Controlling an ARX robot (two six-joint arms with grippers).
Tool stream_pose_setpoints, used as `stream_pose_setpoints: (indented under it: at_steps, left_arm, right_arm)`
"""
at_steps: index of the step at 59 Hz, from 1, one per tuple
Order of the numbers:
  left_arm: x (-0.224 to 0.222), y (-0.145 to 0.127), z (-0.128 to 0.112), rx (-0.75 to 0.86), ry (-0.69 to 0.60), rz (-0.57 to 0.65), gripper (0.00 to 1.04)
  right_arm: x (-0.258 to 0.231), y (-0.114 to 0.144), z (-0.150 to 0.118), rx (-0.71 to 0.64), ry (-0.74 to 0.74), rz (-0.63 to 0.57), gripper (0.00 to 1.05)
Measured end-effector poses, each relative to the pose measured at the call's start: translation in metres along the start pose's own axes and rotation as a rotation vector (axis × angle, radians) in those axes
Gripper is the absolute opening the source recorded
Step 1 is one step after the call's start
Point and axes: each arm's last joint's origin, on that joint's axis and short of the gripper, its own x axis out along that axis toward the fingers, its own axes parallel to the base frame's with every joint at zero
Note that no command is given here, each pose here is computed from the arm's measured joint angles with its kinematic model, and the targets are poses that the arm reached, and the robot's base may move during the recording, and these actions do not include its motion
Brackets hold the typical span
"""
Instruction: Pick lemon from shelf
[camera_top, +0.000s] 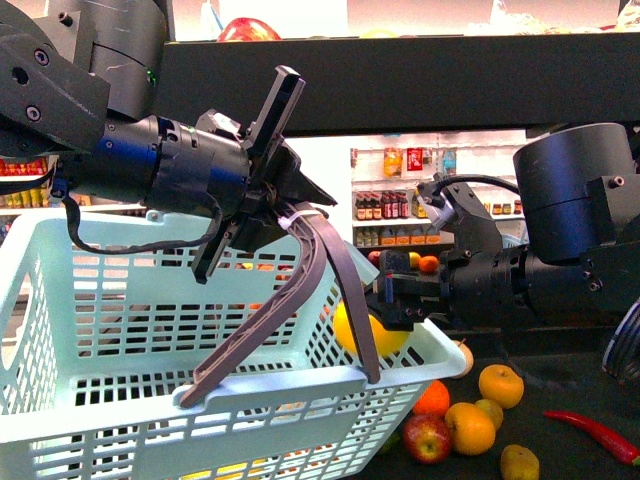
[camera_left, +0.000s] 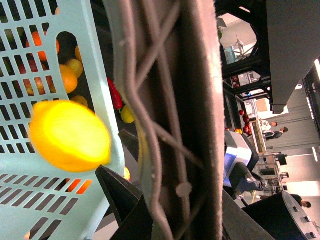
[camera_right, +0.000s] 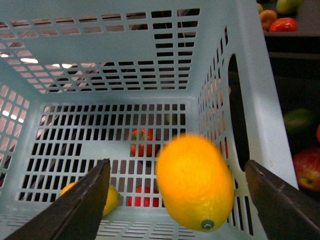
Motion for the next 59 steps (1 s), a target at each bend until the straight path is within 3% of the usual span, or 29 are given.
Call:
stream_pose_setpoints:
  at_steps: [7, 21, 29, 46, 52, 59]
  left_arm:
    - [0.0, 0.0, 0.0, 0.0, 0.002, 0.0, 0.11]
    - [0.001, 0.001, 0.0, -0.003, -0.003, 0.007, 0.11]
    - [0.001, 0.001, 0.0, -0.007, 0.0, 0.004, 0.11]
    - [0.001, 0.001, 0.0, -0.006, 0.004, 0.0, 0.11]
    - [0.001, 0.001, 0.0, -0.006, 0.004, 0.0, 0.11]
    - [0.0, 0.001, 0.0, -0.006, 0.0, 0.004, 0.11]
  right_arm:
    - [-0.008, -0.006, 0.012, -0.008, -0.032, -0.06, 0.99]
    - [-0.071, -0.01, 0.066, -0.1, -0.196, -0.254, 0.97]
    - [-0.121, 0.0, 0.076, -0.148, -0.27, -0.362, 0.97]
    - [-0.223, 0.039, 0.031, -0.154, -0.331, -0.501, 0.97]
    - [-0.255, 0.049, 0.008, -0.154, -0.31, -0.518, 0.85]
    - [-0.283, 0.059, -0.041, -0.141, -0.272, -0.537, 0.64]
